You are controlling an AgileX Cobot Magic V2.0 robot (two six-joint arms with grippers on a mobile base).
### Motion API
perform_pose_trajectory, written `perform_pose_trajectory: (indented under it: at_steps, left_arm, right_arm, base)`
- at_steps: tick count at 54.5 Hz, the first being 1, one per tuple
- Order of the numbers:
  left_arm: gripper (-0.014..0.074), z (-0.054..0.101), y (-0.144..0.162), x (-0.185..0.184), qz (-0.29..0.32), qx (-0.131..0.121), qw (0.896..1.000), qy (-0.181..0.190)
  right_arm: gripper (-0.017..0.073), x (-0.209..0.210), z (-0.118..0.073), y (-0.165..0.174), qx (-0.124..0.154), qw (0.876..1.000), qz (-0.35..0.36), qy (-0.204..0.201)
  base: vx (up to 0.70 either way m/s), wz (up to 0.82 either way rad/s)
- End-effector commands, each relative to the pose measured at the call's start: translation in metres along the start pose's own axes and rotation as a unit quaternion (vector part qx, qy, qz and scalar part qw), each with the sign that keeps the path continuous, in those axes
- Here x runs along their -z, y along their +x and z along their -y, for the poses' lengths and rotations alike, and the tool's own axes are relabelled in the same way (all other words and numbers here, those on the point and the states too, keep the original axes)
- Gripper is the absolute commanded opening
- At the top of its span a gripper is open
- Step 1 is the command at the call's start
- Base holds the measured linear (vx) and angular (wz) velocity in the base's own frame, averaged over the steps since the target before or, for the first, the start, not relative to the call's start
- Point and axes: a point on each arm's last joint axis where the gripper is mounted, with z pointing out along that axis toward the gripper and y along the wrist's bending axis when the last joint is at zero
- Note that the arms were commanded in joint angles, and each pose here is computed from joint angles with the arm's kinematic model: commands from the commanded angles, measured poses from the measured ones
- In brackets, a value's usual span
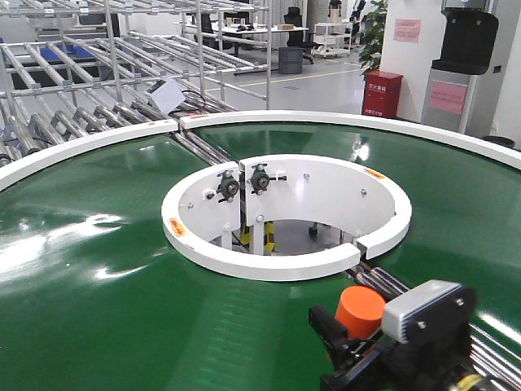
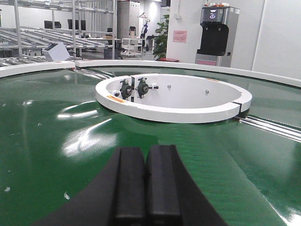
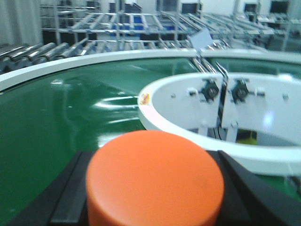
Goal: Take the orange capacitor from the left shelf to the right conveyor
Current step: 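Lower the right gripper with the cylinder onto the green belt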
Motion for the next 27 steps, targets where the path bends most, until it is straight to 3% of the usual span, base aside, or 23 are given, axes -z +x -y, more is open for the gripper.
perform_pose_trajectory:
  at_steps: [1, 13, 27]
  left_arm:
    - [-0.0006, 0.002, -0.018, 0.002, 0.058, 0.006, 0.998, 0.008]
    - [-0.0006, 0.002, -0.018, 0.002, 0.058, 0.006, 0.998, 0.008]
    - [-0.0006, 0.002, -0.018, 0.002, 0.058, 0.006, 0.998, 0.008]
  right_arm:
    - [-0.0006, -0.016, 0.007, -0.005, -0.027, 0.996, 0.086, 0.027]
    - [-0.0006, -0.055, 0.007, 0.040, -0.019, 0.997, 0.070, 0.010]
    - [-0.0004, -0.067, 0.008, 0.085, -0.024, 0.999, 0.028, 0.010]
  base:
    - [0.00, 0.00]
    - [0.00, 0.00]
    - [0.00, 0.00]
